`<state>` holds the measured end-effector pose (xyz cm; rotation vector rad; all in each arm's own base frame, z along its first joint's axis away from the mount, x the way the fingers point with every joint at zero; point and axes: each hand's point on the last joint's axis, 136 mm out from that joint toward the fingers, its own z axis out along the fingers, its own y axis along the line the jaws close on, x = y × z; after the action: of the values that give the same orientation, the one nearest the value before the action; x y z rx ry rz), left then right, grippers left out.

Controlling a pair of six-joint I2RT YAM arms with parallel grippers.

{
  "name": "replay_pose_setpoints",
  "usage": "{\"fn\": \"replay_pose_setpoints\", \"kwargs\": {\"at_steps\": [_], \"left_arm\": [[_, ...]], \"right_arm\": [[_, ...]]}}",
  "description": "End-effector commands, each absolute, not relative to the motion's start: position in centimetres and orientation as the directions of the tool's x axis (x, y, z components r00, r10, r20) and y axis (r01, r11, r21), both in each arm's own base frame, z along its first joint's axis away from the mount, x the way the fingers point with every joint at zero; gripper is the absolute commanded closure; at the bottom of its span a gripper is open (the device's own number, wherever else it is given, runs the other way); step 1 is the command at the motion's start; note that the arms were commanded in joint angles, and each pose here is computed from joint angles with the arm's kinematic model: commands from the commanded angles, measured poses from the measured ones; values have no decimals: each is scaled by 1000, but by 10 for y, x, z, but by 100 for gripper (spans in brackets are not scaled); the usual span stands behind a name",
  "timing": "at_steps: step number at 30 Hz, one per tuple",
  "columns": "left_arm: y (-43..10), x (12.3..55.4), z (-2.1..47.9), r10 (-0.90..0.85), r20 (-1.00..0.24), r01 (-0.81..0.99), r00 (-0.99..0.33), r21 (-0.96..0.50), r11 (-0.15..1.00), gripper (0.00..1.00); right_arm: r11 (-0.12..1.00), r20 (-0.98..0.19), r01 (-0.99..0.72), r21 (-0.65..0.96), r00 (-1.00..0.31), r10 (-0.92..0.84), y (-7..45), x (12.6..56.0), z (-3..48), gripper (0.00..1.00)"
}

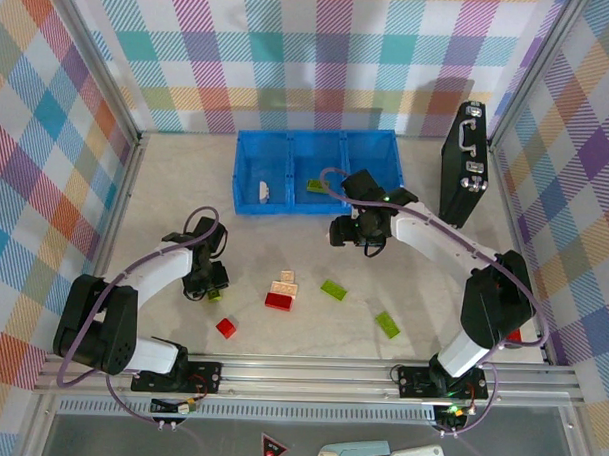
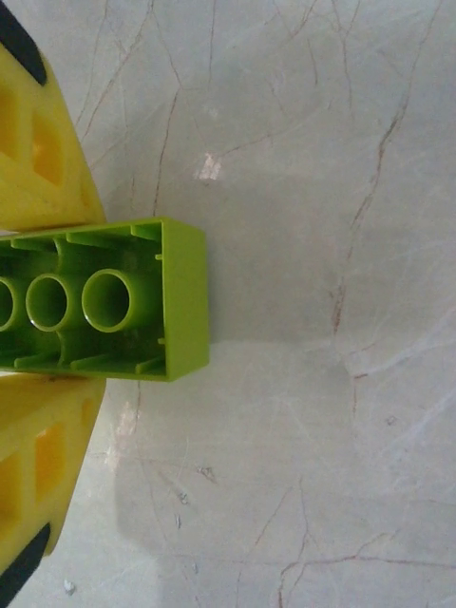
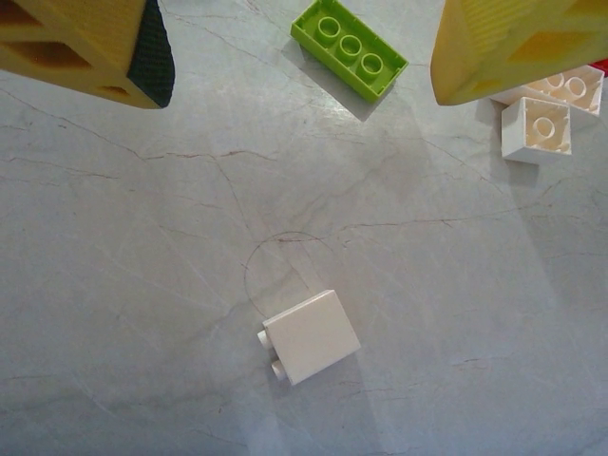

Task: Sort the legos into containers by color
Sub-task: Pick up the lego from the bottom-left of the table.

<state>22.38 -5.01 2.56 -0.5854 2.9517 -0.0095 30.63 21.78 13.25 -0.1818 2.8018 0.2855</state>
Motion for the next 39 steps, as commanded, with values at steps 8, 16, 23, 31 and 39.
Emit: {"fn": "replay_pose_setpoints", "kwargs": {"at_steps": [8, 16, 23, 31, 39], "left_arm": [[-53, 224, 28, -377, -126, -371, -918, -64, 926, 69], [-65, 236, 43, -343, -162, -332, -925, -92, 939, 84], [-95, 259, 68, -254, -227, -237, -940, -96, 967, 94], [-150, 292, 104, -141, -307, -98, -941, -152, 984, 94], [-205, 322, 128, -65, -346, 5, -936, -197, 980, 93]], "right_arm": [[973, -340, -153, 172, -937, -87, 211, 300, 141, 27], [977, -335, -142, 161, -939, -81, 204, 293, 137, 27], [982, -338, -133, 133, -938, -81, 193, 286, 136, 27], [986, -328, -115, 119, -942, -70, 181, 273, 129, 27], [989, -308, -84, 120, -951, -43, 168, 254, 118, 27]]}}
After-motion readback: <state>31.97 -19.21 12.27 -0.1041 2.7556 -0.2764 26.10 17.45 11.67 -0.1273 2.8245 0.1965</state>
